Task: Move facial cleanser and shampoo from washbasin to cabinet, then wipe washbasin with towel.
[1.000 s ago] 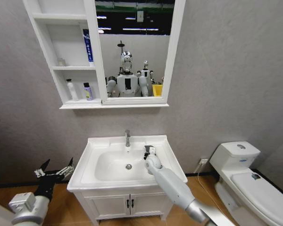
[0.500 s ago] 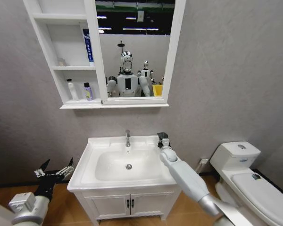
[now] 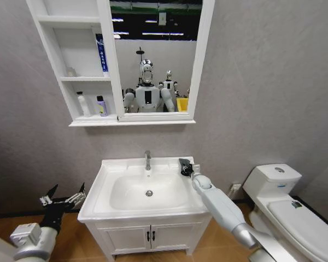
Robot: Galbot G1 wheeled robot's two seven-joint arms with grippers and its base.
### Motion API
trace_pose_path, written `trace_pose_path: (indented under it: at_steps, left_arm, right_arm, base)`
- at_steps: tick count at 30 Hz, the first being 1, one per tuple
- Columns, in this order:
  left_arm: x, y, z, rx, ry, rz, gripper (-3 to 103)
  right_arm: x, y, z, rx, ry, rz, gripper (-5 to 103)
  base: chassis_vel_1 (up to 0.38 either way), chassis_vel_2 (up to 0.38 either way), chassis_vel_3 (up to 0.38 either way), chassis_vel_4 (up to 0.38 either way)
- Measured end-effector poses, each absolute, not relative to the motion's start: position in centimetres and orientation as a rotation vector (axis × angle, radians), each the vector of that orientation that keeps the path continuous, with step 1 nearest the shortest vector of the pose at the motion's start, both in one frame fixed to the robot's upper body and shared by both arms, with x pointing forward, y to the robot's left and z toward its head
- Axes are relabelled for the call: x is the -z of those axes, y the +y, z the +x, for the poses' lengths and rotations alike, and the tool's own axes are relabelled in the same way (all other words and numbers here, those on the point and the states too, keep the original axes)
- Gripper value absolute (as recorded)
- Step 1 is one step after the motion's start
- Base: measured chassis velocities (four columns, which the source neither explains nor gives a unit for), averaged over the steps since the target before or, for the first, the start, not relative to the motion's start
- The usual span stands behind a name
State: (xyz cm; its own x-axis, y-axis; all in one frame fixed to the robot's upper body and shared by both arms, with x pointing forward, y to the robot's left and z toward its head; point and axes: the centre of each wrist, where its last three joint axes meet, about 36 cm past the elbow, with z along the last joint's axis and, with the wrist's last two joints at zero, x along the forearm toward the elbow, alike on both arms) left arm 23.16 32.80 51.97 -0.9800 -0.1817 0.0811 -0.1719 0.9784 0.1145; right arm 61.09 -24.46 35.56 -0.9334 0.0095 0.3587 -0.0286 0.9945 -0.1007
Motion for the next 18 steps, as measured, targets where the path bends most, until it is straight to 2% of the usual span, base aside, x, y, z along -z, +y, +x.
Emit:
trace_pose_path:
  at_steps: [1,3,4,6,8,9,12,16,18]
  left_arm:
    - [-52.0,32.8,23.2,0.163,-3.034,0.272,100]
    - [-52.0,32.8,23.2,0.163,-3.034,0.272,100]
    - [-52.0,32.8,23.2,0.163,-3.034,0.272,100]
    - [-52.0,32.8,23.2,0.163,-3.034,0.272,100]
    - [-52.0,32.8,23.2,0.163,-3.034,0.272,100]
    - [-52.0,32.8,23.2,0.163,-3.034,0.272,100]
    - [-52.0,32.8,23.2,0.163,-3.034,0.272,100]
    - [-52.0,32.8,23.2,0.163,-3.034,0.272,100]
    - [-52.0,32.8,23.2,0.163,-3.034,0.272,100]
  right_arm:
    - [-35.6,-24.5,61.1,-0.147,-2.771,0.014,61]
    - [-36.6,-24.4,61.0,-0.160,-2.779,-0.026,73]
    - [-36.6,-24.4,61.0,-0.160,-2.779,-0.026,73]
    - [-37.7,-25.2,60.2,-0.182,-2.785,-0.059,84]
    - [-38.1,-25.6,59.8,-0.192,-2.789,-0.065,84]
    - [-39.0,-26.2,59.1,-0.208,-2.804,-0.071,94]
    - [-40.1,-27.2,57.3,-0.254,-2.835,-0.086,99]
    - [-41.5,-27.6,54.7,-0.286,-2.870,-0.117,100]
    - [-43.6,-27.2,49.5,-0.285,-2.922,-0.105,100]
  base:
    - [0.000,0.000,0.000,0.000]
    - [0.000,0.000,0.000,0.000]
    - [0.000,0.000,0.000,0.000]
    - [0.000,0.000,0.000,0.000]
    - [0.000,0.000,0.000,0.000]
    - [0.000,0.000,0.000,0.000]
    - [0.000,0.000,0.000,0.000]
    - [0.000,0.000,0.000,0.000]
    - [0.000,0.000,0.000,0.000]
